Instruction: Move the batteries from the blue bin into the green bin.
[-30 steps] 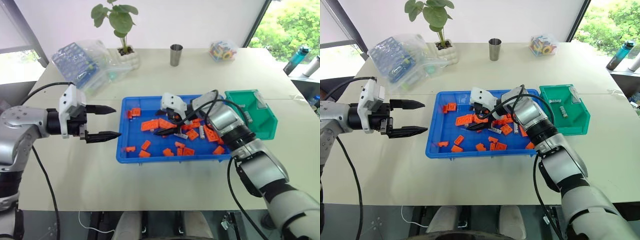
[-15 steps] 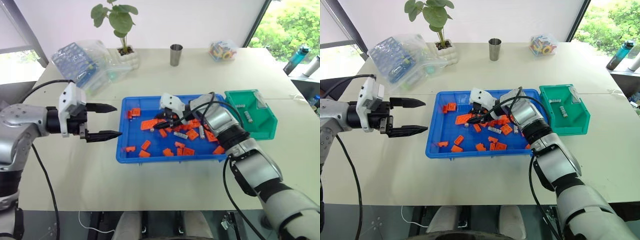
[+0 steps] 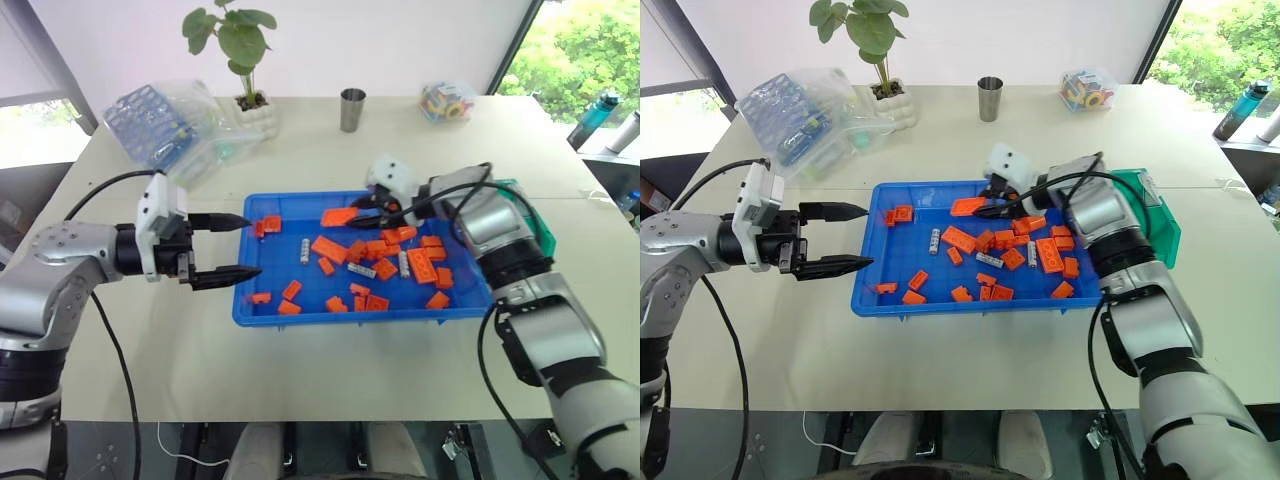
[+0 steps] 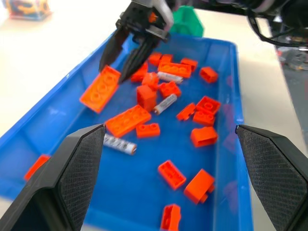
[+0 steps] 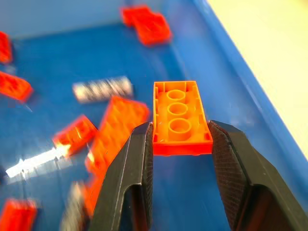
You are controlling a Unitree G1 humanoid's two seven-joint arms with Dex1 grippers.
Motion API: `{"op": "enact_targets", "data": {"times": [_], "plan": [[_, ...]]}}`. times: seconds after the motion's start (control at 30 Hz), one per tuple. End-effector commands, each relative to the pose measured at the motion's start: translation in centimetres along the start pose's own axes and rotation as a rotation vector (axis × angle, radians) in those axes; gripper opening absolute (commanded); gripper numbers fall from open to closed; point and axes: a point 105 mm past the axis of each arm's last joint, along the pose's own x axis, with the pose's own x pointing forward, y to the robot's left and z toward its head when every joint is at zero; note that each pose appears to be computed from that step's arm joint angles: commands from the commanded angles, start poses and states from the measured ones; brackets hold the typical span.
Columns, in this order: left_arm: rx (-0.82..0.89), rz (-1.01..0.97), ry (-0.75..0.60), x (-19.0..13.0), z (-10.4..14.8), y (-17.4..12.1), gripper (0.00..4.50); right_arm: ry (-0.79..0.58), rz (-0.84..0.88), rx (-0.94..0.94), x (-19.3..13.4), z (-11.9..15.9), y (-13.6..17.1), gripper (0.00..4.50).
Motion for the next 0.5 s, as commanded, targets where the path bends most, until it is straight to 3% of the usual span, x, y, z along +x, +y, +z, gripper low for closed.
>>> {"op": "enact_targets", "data": {"times": [0.03, 0.1, 0.3, 0.5], "plan": [[0.016, -0.037, 0.002, -0.4, 0.7, -0.8, 4.50, -0.025, -0.084, -0.005, -1.3, 0.5, -1.2, 3.67], [0.002, -0.063, 0.018, -0.6, 0.6, -1.3, 4.50, -0.058, -0.064, -0.033, -1.3, 1.2, -0.7, 4.43], [0.004, -0.084, 0.025, -0.8, 0.7, -1.4, 4.50, -0.164, 0.080, -0.040, 0.8, 4.3, 2.8, 4.43], [0.002, -0.084, 0.041, -0.5, 0.3, -1.5, 4.50, -0.150, 0.178, -0.055, 4.6, 4.9, 5.9, 4.43]]}}
